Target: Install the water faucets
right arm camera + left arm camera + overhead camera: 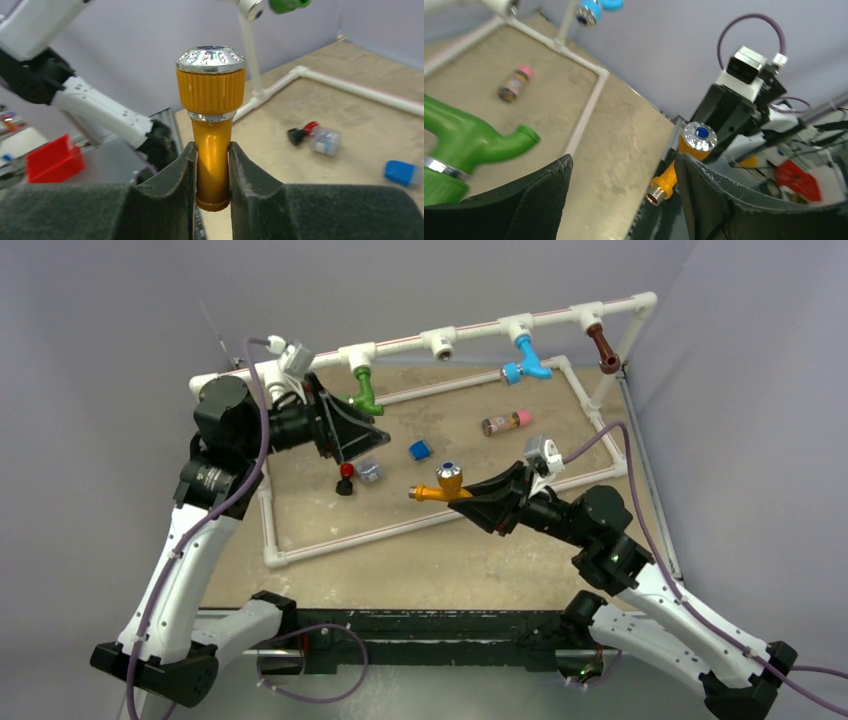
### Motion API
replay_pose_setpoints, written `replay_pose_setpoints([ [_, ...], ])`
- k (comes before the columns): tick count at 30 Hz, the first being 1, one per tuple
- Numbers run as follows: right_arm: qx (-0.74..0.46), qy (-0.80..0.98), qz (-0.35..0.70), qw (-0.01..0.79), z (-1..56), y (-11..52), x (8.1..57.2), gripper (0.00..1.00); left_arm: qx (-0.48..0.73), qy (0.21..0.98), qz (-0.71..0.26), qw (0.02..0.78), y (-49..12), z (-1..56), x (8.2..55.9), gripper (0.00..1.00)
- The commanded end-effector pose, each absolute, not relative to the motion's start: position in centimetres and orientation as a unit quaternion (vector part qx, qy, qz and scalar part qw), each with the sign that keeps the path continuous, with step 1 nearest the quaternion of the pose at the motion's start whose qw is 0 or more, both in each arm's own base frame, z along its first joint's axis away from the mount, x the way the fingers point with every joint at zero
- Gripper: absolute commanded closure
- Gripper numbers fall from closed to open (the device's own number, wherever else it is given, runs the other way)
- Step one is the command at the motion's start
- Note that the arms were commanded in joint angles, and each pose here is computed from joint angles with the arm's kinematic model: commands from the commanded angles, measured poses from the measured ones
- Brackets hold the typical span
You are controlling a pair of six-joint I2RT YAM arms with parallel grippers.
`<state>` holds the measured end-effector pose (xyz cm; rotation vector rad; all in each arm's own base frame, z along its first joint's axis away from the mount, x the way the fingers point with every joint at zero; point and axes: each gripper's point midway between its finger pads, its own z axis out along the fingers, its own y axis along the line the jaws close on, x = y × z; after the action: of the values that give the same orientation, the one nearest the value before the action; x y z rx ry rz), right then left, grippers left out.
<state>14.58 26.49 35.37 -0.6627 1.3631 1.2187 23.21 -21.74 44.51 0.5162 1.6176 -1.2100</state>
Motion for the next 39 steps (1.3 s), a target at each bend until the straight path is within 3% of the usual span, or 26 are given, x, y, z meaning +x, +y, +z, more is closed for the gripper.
replay_pose_setpoints([
  [1, -0.282, 0.567, 0.6, 0.488, 36.2, 27.1, 11.4, 1.0, 0.24, 0.675, -0.572, 0.4, -22.3, 42.0, 17.7, 0.27],
  [14, -0.233, 0.527, 0.699, 0.424, 36.3, 28.5, 10.3, 1.0, 0.249, 0.673, -0.635, 0.286, -21.9, 35.3, 12.0, 0.26],
  [29, -0.191, 0.517, 0.736, 0.393, 37.0, 31.3, 12.3, 1.0, 0.223, 0.675, -0.644, 0.283, -22.0, 34.5, 12.2, 0.21],
  [39, -0.159, 0.53, 0.738, 0.386, 37.1, 32.7, 14.3, 1.0, 0.196, 0.677, -0.651, 0.281, -22.2, 34.2, 12.9, 0.26],
])
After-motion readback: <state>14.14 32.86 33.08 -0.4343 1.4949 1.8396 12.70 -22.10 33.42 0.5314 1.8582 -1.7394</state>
